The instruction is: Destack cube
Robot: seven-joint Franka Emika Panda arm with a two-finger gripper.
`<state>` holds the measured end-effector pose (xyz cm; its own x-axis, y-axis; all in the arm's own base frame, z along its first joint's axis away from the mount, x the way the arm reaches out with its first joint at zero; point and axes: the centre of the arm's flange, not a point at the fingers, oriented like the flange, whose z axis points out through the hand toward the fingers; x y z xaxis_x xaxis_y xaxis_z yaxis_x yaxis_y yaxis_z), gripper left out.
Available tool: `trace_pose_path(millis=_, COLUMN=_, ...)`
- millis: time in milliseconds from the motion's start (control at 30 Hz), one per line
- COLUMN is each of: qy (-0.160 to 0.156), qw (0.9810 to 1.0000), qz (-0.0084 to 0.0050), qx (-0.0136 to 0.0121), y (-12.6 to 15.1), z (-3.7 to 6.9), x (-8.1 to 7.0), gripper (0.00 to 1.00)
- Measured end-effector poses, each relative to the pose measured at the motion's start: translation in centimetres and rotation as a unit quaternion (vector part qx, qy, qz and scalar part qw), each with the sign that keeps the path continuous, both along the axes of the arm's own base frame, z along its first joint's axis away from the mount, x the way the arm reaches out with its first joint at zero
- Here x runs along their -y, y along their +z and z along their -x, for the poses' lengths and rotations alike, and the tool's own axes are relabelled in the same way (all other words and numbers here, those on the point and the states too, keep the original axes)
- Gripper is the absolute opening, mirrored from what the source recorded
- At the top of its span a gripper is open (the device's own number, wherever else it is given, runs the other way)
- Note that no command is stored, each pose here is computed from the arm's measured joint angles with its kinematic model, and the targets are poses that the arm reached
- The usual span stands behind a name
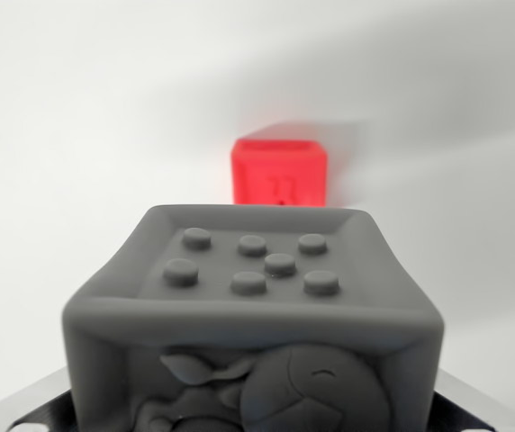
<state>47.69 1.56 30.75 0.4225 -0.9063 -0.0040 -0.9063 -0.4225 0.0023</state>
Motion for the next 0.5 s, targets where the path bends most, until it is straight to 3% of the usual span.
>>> trace_pose_path(millis=67, qy=-0.002, qw=1.0000, qz=0.0001, qx=-0.0009, y=-0.2, z=-0.2, x=-0.3, gripper=0.00)
trace_pose_path(millis=300, qy=-0.009, qw=1.0000, qz=0.0002, qx=0.0005, y=-0.5, z=-1.1, x=-1.2, gripper=0.00)
trace_pose_path(millis=500, qy=-0.015, qw=0.9999, qz=0.0003, qx=-0.0005, y=-1.1, z=-1.7, x=-2.0, gripper=0.00)
